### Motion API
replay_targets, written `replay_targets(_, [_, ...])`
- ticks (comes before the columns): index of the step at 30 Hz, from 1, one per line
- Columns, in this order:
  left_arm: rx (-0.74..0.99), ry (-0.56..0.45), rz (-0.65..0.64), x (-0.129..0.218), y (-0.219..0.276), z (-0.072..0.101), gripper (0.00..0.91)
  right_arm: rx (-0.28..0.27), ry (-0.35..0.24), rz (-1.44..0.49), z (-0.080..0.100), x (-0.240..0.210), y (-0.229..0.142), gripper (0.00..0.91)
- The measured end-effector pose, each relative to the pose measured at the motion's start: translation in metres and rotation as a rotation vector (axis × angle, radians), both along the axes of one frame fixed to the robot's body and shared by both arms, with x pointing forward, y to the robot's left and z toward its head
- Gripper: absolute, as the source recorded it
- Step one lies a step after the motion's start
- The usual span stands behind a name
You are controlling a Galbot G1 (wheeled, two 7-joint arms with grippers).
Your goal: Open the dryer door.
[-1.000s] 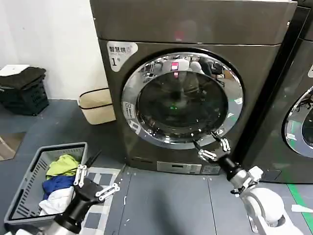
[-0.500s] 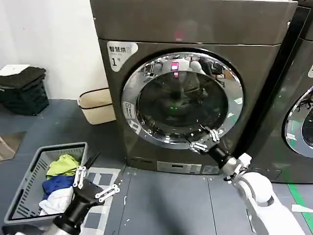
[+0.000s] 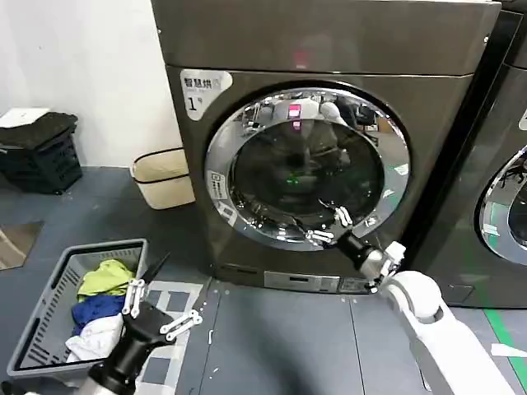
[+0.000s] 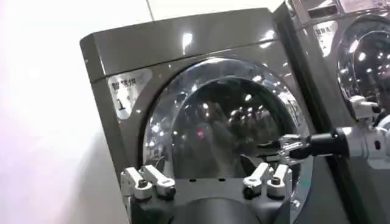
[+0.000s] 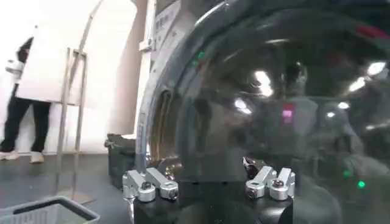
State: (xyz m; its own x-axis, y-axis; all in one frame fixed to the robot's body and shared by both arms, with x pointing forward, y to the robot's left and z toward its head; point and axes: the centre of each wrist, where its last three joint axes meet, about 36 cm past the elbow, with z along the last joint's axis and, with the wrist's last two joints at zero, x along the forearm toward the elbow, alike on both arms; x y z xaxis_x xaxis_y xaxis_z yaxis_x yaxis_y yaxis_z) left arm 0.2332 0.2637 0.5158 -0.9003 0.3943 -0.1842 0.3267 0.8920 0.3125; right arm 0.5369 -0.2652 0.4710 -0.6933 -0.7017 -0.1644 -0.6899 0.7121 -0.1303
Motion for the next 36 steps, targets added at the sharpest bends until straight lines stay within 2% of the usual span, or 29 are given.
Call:
replay_targets(18, [-0.002,-0.016,-0.005,-0.004,-0.002,0.007,0.907,-0.002,-0.026,0.092,0.015,0.036,0.033,0.907])
replay_targets(36, [0.000,-0.013,0.003,-0.005,-0.002,0.006,0.907,-0.005,-0.033,0.150,0.024,0.052,0.067,0.907])
